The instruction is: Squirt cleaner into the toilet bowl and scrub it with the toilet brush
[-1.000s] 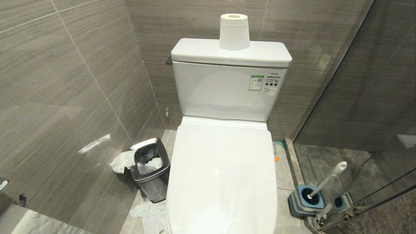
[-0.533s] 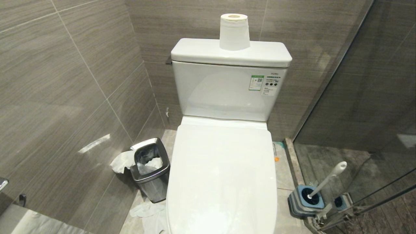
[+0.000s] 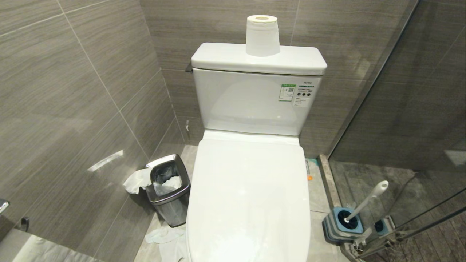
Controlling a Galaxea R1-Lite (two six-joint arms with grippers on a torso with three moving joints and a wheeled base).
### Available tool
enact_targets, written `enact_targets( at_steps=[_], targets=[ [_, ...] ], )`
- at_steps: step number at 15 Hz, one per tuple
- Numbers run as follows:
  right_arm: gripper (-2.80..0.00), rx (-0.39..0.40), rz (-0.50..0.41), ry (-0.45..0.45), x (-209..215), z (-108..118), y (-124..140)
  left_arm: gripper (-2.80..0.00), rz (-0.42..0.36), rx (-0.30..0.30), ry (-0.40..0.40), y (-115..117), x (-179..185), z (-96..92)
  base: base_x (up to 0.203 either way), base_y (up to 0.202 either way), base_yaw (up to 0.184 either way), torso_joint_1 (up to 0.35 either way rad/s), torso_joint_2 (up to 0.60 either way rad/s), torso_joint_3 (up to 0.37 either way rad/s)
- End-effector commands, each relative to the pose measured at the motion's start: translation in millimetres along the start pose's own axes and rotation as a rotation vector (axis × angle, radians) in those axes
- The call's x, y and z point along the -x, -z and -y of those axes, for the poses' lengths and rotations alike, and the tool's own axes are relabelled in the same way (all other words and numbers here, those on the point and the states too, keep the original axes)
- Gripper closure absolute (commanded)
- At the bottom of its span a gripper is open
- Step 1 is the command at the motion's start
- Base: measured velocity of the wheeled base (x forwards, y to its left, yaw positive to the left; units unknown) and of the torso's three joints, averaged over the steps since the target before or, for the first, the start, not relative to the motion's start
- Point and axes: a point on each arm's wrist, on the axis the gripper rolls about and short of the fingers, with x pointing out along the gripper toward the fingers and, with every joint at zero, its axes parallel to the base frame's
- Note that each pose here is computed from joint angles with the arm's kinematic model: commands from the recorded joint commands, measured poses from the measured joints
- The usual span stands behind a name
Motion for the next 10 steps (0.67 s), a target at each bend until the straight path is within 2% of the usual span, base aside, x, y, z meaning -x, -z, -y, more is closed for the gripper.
enact_targets(
  at_steps=[1, 4, 5, 7, 10],
  targets=[
    [0.00, 0.000, -0.001, -0.001, 0, 0, 0, 0.00, 0.009, -0.002, -0.001, 9, -4, 2.2, 0.000, 0.000, 0.000, 0.000, 0.00, 0.000],
    [0.00, 0.000, -0.001, -0.001, 0, 0, 0, 0.00, 0.059, -0.001, -0.001, 20, -9, 5.0, 0.000, 0.000, 0.000, 0.000, 0.00, 0.000],
    [0.00, 0.000, -0.001, -0.001, 0, 0, 0, 0.00, 0.055, -0.001, 0.022, 21, -9, 5.7, 0.000, 0.000, 0.000, 0.000, 0.00, 0.000],
    [0.00, 0.000, -0.001, -0.001, 0, 0, 0, 0.00, 0.032, 0.001, 0.060, 24, -9, 7.2, 0.000, 0.000, 0.000, 0.000, 0.00, 0.000],
    [0.00, -0.001, -0.001, -0.001, 0, 0, 0, 0.00, -0.041, -0.001, 0.072, 32, -9, 8.7, 0.000, 0.000, 0.000, 0.000, 0.00, 0.000]
  ],
)
